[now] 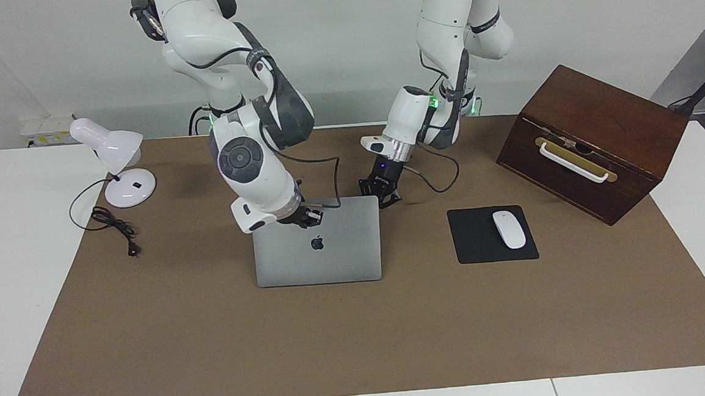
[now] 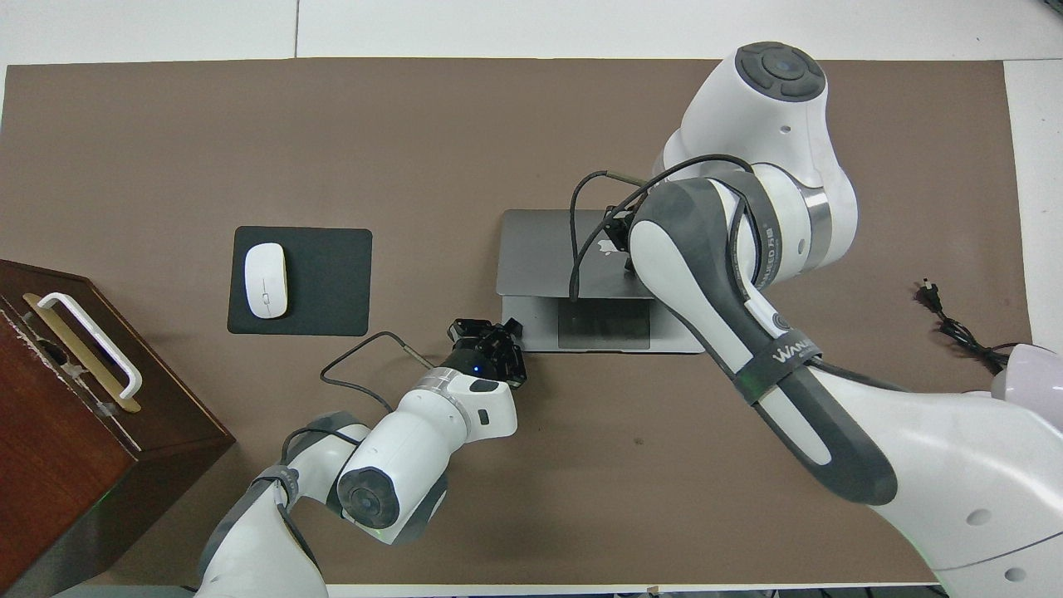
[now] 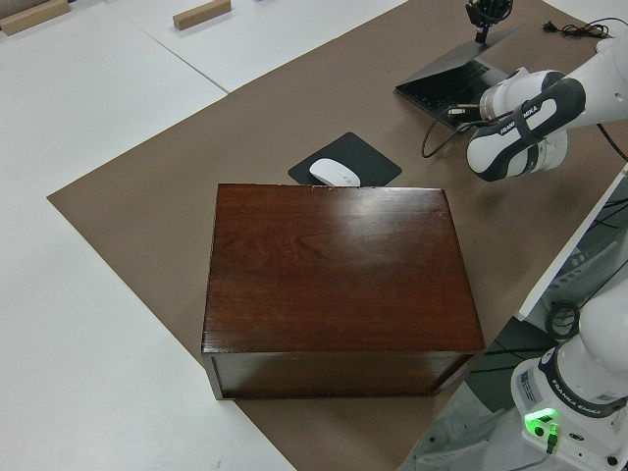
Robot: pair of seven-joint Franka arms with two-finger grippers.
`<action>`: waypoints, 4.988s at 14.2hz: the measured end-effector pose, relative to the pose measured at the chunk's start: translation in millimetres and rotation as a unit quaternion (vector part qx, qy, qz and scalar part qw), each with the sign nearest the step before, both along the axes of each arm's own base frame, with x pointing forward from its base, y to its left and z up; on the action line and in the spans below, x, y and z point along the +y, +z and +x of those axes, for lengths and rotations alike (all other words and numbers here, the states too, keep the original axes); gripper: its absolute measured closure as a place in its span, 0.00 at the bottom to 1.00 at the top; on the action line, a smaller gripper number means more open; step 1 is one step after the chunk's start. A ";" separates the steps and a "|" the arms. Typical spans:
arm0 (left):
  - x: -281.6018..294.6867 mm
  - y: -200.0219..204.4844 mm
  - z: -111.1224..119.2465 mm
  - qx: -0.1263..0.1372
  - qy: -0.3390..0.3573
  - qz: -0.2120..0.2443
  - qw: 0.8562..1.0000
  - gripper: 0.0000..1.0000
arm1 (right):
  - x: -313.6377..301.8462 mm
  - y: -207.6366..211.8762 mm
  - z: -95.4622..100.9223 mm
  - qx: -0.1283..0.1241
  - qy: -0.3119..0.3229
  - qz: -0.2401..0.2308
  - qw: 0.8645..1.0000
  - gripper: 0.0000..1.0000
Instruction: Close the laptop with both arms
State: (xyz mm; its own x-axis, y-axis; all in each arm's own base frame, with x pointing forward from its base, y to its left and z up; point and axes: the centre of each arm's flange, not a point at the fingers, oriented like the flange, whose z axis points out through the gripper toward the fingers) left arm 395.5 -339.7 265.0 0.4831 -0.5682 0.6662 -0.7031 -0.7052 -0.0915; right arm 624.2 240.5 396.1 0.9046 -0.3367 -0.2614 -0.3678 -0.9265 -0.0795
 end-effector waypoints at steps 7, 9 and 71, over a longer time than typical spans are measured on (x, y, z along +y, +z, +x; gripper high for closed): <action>0.4 -0.6 -0.6 -0.003 -0.001 -0.001 1.000 0.99 | -3.8 -25.4 -20.2 -0.016 -0.002 -0.002 1.000 0.99; 0.4 -0.6 -0.7 -0.003 -0.001 -0.001 1.000 0.99 | -3.6 -31.2 -24.6 -0.020 -0.003 -0.002 1.000 0.99; 161.3 255.1 12.9 0.247 0.089 0.108 0.959 0.99 | -196.4 241.0 -103.7 -0.216 0.069 -0.069 0.971 0.00</action>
